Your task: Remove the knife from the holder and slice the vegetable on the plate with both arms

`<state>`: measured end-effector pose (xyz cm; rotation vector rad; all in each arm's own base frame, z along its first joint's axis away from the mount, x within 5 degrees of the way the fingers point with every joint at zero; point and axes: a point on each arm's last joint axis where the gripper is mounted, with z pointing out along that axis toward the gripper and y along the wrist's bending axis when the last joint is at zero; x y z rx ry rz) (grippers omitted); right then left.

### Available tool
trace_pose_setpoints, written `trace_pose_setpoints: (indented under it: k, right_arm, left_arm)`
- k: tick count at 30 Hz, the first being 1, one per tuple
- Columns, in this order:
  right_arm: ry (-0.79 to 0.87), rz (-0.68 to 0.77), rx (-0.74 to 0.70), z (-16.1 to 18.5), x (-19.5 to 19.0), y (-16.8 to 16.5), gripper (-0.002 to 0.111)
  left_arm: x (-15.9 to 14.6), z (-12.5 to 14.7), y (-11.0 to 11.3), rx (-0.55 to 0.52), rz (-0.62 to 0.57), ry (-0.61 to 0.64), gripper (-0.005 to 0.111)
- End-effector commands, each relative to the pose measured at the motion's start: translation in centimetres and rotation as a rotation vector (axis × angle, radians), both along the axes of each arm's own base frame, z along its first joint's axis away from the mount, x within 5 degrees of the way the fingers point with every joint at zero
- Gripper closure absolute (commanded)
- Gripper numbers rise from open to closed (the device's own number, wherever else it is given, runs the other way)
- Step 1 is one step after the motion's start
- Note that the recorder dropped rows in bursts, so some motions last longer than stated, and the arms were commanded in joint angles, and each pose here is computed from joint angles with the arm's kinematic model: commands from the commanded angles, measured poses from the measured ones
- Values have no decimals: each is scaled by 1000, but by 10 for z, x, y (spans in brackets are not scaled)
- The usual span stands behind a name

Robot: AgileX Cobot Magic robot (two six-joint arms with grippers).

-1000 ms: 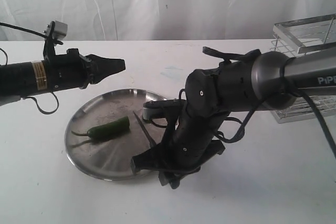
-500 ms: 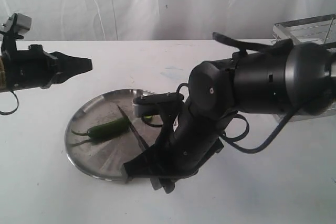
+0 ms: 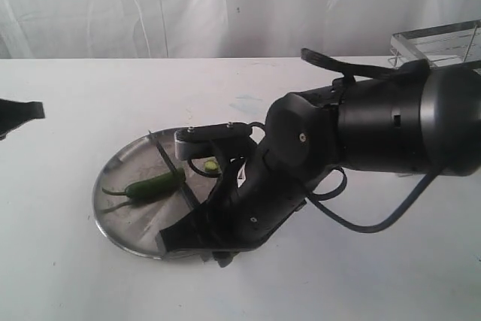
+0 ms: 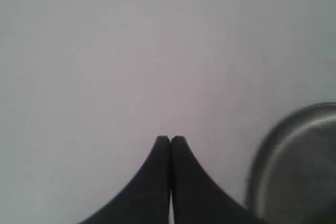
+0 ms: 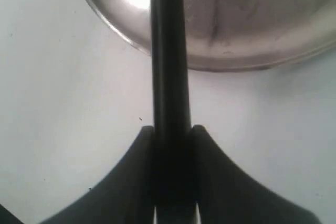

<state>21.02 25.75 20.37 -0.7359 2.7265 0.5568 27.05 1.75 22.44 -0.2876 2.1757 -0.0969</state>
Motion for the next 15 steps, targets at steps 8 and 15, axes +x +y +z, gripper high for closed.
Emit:
trace_pose_setpoints:
  k: [8,15]
  right_arm:
    - [8,-112,-86,5,54,31,108]
    - [62,-145,-128,-21,58,35,108]
  left_arm:
    - [52,-28,-46,34,-343,38,107]
    - [57,-40,-46,-24,-295,54,107]
